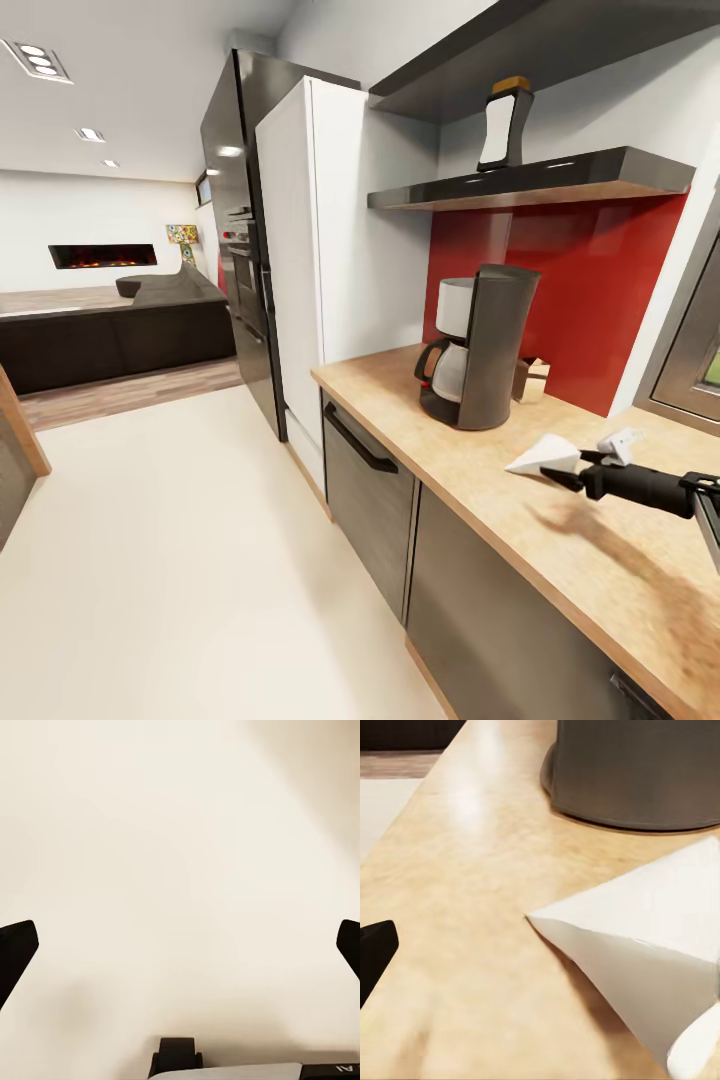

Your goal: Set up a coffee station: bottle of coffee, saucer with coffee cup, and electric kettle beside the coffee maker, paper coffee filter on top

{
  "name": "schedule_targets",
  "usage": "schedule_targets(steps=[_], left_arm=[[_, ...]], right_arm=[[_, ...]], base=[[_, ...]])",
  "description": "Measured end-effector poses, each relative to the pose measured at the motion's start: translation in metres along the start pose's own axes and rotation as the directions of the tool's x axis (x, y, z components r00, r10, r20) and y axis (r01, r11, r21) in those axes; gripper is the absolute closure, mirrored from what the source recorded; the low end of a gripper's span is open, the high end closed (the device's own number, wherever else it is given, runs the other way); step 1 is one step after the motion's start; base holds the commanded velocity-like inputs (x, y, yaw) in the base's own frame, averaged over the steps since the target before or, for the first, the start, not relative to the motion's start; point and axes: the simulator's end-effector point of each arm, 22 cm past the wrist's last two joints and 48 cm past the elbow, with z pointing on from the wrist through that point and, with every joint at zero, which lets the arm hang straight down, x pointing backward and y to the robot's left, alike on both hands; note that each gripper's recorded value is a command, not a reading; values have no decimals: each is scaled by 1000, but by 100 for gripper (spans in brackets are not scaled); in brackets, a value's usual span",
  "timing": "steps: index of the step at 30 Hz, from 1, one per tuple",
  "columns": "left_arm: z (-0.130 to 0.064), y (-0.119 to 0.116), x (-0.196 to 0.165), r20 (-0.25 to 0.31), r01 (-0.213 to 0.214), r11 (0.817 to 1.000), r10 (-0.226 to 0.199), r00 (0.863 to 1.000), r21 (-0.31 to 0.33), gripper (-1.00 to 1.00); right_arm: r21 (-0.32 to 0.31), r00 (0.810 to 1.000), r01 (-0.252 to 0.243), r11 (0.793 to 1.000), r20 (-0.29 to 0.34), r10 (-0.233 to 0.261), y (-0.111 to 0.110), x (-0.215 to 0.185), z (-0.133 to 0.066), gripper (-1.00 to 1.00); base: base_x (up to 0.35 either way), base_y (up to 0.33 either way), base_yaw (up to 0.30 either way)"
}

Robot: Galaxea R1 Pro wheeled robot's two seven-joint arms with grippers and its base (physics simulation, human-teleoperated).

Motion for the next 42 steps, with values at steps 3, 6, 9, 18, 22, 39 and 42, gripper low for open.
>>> schedule_targets(steps=[3,6,9,18,22,39,42], left_arm=[[0,0,0,0,0,1000,0,1000,0,-100],[0,0,0,0,0,1000,0,1000,0,-100],[0,0,0,0,0,1000,0,1000,0,-100],[0,0,0,0,0,1000,0,1000,0,-100],[0,0,0,0,0,1000,0,1000,0,-100],[0,-7,0,5,2,1000,-2,1000,8,-100],[0,-7,0,5,2,1000,-2,1000,8,-100]], right_arm=[[-18,1000,1,1000,0,-1,4,0,0,-100],[-24,1000,1,1000,1,-1,6,0,0,-100],[-39,1000,8,999,-12,-9,11,2,4,-100],[-102,997,41,994,-68,-48,35,14,21,-100],[-103,996,42,994,-69,-49,35,14,21,-100],[-74,998,41,996,-40,-44,27,1,16,-100],[-74,998,41,996,-40,-44,27,1,16,-100]], base=[[0,0,0],[0,0,0],[0,0,0],[0,0,0],[0,0,0],[0,0,0],[0,0,0]])
